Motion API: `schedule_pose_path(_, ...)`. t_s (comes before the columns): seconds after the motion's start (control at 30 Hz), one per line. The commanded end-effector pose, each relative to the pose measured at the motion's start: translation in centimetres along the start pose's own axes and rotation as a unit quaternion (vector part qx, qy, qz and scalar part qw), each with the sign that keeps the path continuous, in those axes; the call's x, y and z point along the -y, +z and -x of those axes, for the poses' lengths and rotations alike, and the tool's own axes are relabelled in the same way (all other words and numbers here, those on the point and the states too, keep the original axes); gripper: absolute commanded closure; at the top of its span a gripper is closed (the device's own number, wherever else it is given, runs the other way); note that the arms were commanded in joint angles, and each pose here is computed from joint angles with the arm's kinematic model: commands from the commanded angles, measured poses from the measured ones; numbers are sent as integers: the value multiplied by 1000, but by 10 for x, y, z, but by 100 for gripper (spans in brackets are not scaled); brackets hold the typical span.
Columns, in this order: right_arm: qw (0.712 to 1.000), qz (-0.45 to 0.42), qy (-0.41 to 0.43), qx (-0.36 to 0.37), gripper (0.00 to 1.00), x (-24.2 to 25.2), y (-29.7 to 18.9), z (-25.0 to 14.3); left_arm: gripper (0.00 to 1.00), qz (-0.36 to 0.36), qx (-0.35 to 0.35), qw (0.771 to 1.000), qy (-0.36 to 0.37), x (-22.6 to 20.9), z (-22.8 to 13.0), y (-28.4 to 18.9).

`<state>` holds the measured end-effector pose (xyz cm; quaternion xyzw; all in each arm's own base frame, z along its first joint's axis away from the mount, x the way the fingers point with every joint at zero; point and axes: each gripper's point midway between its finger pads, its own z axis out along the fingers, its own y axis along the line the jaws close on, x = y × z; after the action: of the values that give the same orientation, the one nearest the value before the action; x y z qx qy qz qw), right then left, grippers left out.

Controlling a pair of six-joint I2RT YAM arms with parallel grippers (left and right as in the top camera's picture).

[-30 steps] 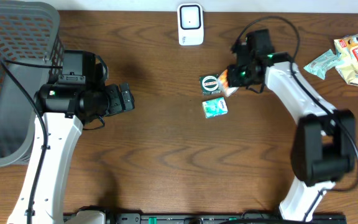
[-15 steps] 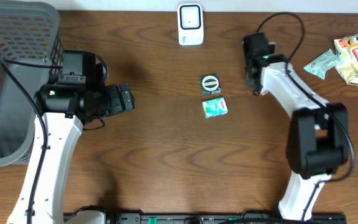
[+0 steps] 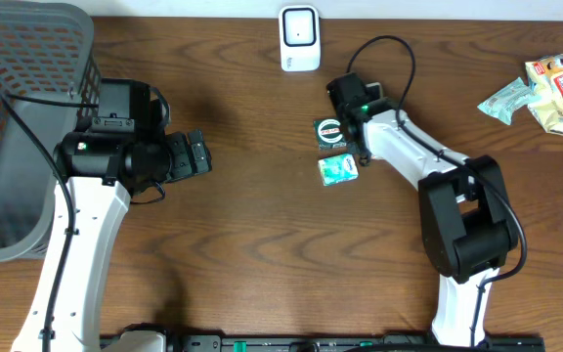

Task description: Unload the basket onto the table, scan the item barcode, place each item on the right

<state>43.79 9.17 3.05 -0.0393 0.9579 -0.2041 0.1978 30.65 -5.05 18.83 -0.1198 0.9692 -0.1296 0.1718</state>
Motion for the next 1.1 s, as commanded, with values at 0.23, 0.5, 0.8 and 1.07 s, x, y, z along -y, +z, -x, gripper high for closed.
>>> schedule_pose_path(0.23, 994, 112, -7, -6, 46, -47, -25, 8, 2, 4, 3, 1000, 2, -2, 2, -1)
schedule_pose_path(0.5, 991, 115, 71, -11, 33, 14, -12, 40, 2, 4, 3, 1000, 2, -2, 2, -1)
schedule_pose_path(0.8, 955, 281, 71, -56, 32, 32, 11, 23, 3, 4, 3, 1000, 2, -2, 2, -1)
schedule_pose_path(1.07, 941, 318, 81, -85, 21, 14, 38, -6, 2, 4, 3, 1000, 2, -2, 2, -1)
